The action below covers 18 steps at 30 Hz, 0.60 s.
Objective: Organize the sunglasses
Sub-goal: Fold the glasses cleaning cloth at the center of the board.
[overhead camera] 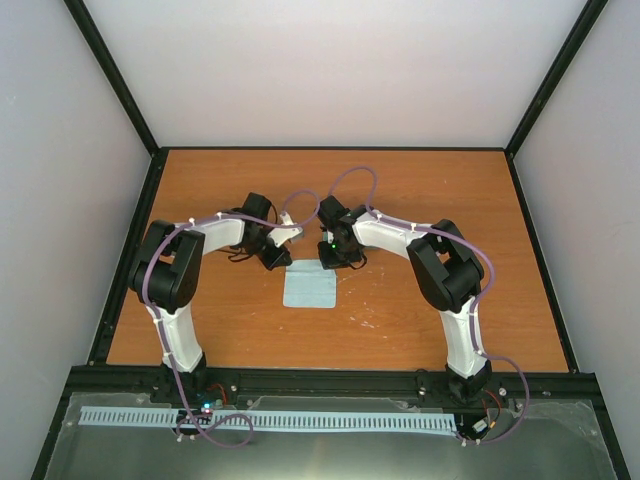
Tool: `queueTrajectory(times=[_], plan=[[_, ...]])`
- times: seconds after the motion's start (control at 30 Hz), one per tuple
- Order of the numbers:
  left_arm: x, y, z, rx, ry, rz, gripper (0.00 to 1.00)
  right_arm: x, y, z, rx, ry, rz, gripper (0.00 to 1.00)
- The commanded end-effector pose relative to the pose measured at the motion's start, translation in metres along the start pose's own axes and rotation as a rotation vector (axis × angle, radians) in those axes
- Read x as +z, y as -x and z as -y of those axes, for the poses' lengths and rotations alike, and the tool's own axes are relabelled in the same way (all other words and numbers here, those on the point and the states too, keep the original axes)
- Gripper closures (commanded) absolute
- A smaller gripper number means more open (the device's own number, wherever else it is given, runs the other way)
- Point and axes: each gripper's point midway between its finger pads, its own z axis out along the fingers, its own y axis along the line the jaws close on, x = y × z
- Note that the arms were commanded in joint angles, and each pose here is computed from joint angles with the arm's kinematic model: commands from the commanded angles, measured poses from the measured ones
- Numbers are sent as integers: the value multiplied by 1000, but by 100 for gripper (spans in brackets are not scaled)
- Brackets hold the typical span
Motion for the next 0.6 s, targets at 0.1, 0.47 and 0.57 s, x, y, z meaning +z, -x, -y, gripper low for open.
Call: queueTrajectory(times=[0.1,0.47,0.57], plan=[[-20,19,0,-13,16,40,100,7,-9,6,4,-15,-7,97],[-39,45,3,-27,19,116,100,-9,1,-1,-3,39,66,97],[-40,42,5,-28,19,120,100,-15,3,-3,-5,50,90,97]])
